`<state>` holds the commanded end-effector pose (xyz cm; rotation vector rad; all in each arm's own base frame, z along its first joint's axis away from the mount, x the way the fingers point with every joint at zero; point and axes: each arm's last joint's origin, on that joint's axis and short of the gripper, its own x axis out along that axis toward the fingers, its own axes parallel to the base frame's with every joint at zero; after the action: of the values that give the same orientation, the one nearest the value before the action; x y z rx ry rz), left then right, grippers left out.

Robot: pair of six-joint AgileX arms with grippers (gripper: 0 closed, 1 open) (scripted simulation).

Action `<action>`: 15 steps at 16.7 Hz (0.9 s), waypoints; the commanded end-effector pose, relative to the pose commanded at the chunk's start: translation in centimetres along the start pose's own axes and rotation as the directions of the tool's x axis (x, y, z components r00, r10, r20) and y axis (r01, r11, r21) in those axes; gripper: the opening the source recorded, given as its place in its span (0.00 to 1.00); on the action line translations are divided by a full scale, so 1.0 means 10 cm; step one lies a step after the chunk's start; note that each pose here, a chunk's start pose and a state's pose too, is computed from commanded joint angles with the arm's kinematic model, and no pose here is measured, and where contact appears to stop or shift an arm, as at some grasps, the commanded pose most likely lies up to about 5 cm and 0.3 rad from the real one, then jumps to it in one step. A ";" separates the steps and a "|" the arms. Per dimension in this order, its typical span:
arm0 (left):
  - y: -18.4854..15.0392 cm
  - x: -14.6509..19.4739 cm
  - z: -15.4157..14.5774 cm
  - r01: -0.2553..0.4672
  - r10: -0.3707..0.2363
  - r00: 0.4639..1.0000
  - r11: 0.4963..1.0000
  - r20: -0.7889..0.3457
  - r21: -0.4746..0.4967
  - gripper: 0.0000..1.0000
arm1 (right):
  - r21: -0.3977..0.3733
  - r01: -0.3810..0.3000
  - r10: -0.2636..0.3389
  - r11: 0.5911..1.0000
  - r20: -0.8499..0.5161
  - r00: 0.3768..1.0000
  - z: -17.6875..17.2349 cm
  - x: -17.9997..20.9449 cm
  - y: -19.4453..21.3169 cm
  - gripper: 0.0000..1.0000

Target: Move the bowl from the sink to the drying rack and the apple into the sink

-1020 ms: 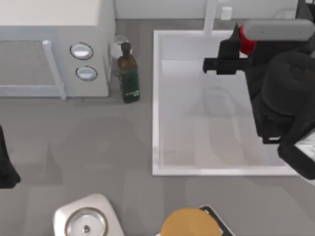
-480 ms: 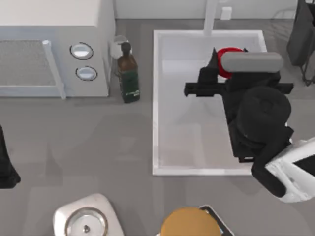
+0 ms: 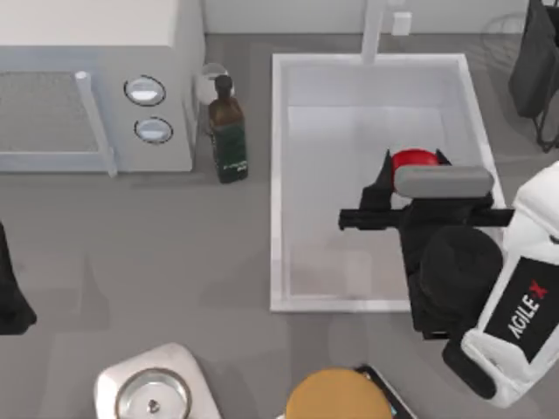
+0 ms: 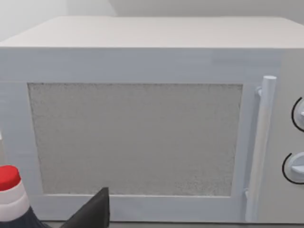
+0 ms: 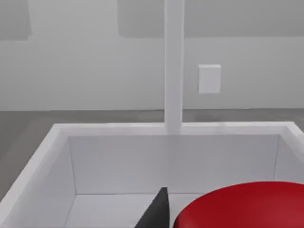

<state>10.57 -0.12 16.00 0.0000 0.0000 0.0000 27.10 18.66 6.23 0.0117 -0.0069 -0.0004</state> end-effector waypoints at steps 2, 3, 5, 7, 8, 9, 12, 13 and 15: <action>0.00 0.00 0.00 0.000 0.000 1.000 1.000 0.000 0.000 1.00 | -0.012 0.010 -0.010 1.000 -0.007 1.000 -0.03 -0.01 -0.03 0.00; 0.00 0.00 0.00 0.000 0.000 1.000 1.000 0.000 0.000 1.00 | -0.012 0.010 -0.010 1.000 -0.007 1.000 -0.03 -0.01 -0.03 0.00; 0.00 0.00 0.00 0.000 0.000 1.000 1.000 0.000 0.000 1.00 | -0.012 0.010 -0.010 1.000 -0.007 1.000 -0.03 -0.01 -0.03 0.00; 0.00 0.00 0.00 0.000 0.000 1.000 1.000 0.000 0.000 1.00 | -0.012 0.010 -0.010 1.000 -0.007 1.000 -0.03 -0.01 -0.03 0.15; 0.00 0.00 0.00 0.000 0.000 1.000 1.000 0.000 0.000 1.00 | -0.012 0.010 -0.010 1.000 -0.007 1.000 -0.03 -0.01 -0.03 0.23; 0.00 0.00 0.00 0.000 0.000 1.000 1.000 0.000 0.000 1.00 | -0.012 0.010 -0.010 1.000 -0.007 1.000 -0.03 -0.01 -0.03 0.30; 0.00 0.00 0.00 0.000 0.000 1.000 1.000 0.000 0.000 1.00 | -0.012 0.010 -0.010 1.000 -0.007 1.000 -0.03 -0.01 -0.03 0.53; 0.00 0.00 0.00 0.000 0.000 1.000 1.000 0.000 0.000 1.00 | -0.012 0.010 -0.010 1.000 -0.007 1.000 -0.03 -0.01 -0.03 0.60; 0.00 0.00 0.00 0.000 0.000 1.000 1.000 0.000 0.000 1.00 | -0.012 0.010 -0.010 1.000 -0.007 1.000 -0.03 -0.01 -0.03 0.75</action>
<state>10.57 -0.12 16.00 0.0000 0.0000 0.0000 27.03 18.36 5.90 0.0000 0.0000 -0.0100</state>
